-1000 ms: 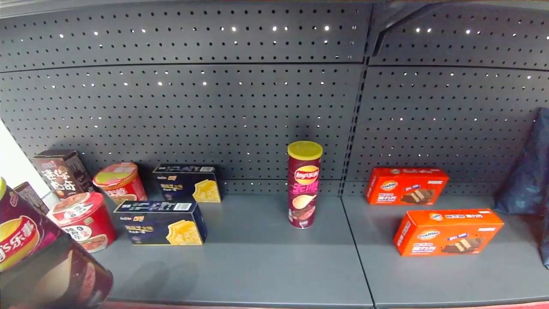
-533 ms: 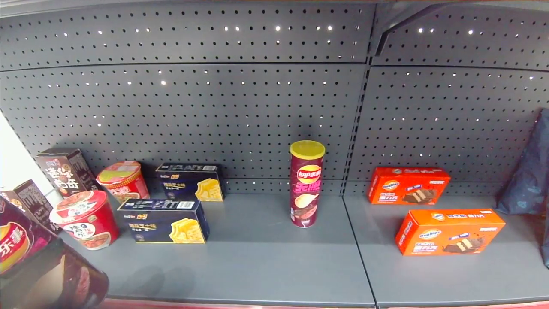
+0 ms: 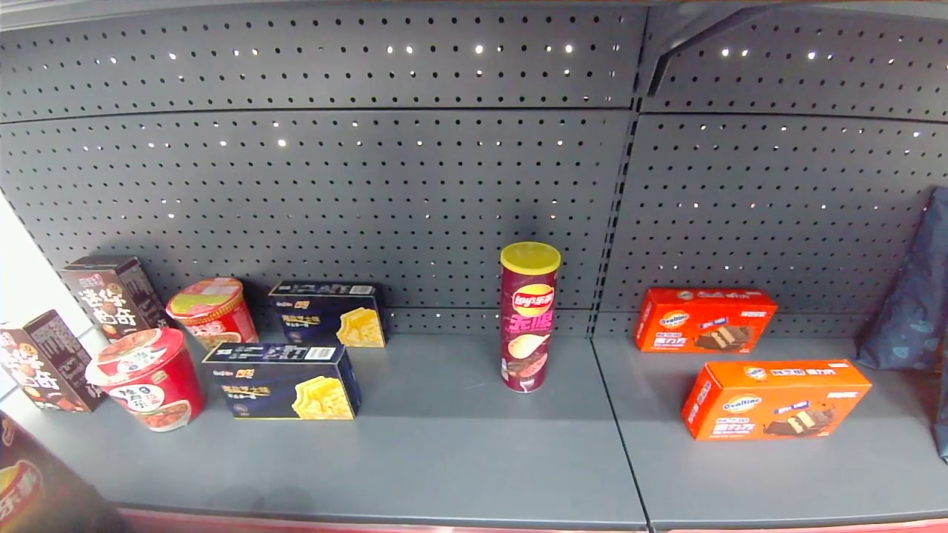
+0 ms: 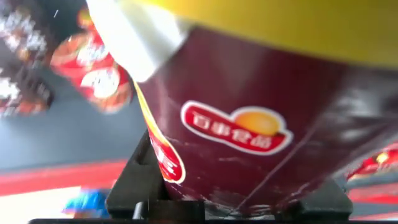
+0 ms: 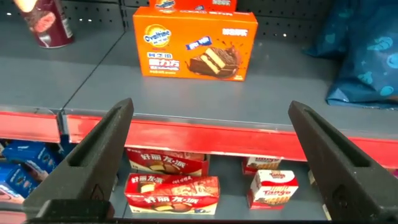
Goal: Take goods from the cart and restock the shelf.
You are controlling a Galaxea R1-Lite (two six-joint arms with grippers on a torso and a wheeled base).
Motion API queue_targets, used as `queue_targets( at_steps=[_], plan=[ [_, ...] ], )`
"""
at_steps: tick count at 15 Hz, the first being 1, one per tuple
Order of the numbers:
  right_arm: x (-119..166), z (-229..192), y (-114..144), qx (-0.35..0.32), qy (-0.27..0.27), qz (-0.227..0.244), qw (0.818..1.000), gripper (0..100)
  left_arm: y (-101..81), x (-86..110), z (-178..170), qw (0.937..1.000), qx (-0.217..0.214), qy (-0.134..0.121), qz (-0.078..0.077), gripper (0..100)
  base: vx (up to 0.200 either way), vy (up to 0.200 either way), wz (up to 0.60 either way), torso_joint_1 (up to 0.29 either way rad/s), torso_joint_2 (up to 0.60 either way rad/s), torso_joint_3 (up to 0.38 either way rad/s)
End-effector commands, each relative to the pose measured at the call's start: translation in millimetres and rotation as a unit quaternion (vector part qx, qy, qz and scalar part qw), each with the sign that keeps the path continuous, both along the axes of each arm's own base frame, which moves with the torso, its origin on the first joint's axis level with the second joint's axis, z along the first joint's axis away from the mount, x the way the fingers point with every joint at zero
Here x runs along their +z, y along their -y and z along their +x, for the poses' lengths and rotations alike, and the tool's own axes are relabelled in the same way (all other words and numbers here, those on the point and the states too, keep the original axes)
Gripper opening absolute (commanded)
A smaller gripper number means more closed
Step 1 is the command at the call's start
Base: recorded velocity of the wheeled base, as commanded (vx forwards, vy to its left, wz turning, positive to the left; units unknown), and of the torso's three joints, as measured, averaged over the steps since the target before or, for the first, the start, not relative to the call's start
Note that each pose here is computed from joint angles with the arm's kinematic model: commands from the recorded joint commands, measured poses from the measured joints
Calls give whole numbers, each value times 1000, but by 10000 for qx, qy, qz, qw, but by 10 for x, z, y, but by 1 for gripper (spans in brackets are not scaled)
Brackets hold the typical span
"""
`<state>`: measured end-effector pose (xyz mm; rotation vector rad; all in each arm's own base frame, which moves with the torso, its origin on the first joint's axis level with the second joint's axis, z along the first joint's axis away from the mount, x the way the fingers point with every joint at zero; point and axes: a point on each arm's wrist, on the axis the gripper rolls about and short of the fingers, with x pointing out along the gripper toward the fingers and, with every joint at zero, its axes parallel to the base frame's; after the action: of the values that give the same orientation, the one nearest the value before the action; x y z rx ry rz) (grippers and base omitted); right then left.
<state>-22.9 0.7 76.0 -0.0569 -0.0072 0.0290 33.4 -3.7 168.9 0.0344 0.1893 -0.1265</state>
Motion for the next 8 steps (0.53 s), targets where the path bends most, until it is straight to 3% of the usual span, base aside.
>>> queue_targets(
  at_steps=[1, 3, 5, 6, 7, 8],
  plan=[
    [4, 0, 1, -15, -1, 0, 10000, 100, -28, 103, -235, 9988, 180, 458, -3, 0, 0, 0, 0, 0, 0, 0],
    [6, 0, 0, 30, 9, -92, 10000, 100, -52, 193, -444, 9984, 316, 475, 16, 0, 0, 0, 0, 0, 0, 0],
    [125, -4, 8, -244, 6, 147, 9996, 100, -60, 219, -521, 9992, 269, 300, 34, 0, 0, 0, 0, 0, 0, 0],
    [1137, 163, 12, -231, 166, 274, 9992, 100, -58, 233, -515, 9993, 231, 284, 30, 0, 0, 0, 0, 0, 0, 0],
    [1561, 391, -1, 85, 235, 37, 9997, 100, -54, 207, -492, 9996, 169, 201, 38, 0, 0, 0, 0, 0, 0, 0],
    [1476, 443, -39, 911, 11, -101, 9958, 100, -49, 171, -481, 9998, 104, 133, 56, 0, 0, 0, 0, 0, 0, 0]
  ],
)
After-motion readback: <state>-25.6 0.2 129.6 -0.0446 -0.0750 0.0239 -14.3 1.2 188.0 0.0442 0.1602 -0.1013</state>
